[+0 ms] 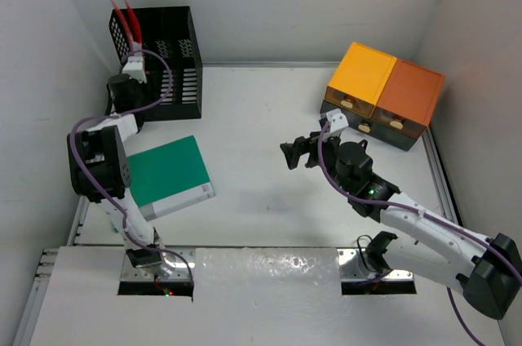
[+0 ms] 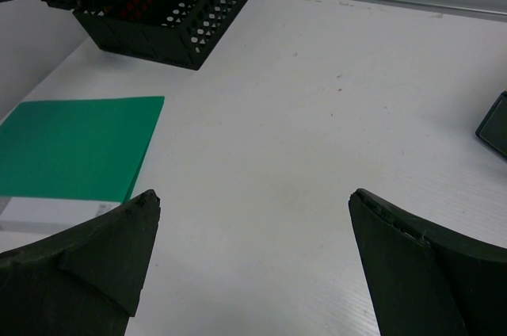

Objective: Organize the desk

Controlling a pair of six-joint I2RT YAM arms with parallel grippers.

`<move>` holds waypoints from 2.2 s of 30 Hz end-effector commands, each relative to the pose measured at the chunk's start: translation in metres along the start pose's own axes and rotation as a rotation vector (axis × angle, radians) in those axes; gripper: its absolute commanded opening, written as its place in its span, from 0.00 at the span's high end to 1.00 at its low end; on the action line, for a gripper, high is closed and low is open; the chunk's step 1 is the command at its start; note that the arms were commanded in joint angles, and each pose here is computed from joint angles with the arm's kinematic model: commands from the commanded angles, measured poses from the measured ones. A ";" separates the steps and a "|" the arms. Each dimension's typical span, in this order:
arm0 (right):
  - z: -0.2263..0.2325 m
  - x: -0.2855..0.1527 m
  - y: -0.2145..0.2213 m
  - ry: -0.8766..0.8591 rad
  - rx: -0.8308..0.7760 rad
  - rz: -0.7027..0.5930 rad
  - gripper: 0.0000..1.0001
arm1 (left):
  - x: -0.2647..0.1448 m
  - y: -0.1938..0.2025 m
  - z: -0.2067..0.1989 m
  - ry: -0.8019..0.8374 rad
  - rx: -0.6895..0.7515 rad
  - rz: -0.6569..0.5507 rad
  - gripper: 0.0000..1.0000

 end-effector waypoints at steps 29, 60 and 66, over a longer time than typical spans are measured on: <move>0.199 0.135 0.112 -0.658 0.341 0.460 0.47 | -0.268 0.060 -0.030 0.233 0.341 0.386 0.00; 0.253 0.127 0.180 -0.812 0.743 0.642 1.00 | -0.266 0.146 -0.019 0.281 0.449 0.476 0.02; 0.258 0.127 0.128 -0.873 0.848 0.530 1.00 | -0.287 0.126 -0.036 0.427 0.590 0.480 0.01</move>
Point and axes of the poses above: each gripper's point midway between its finger pads, its own x axis out along the fingers, its own z axis along the line the jaws close on, y = z × x, the point moved 1 cm from there along -x, back along the fingers, and after that the axes turned 10 degrees about -x, right-handed, at the moved point
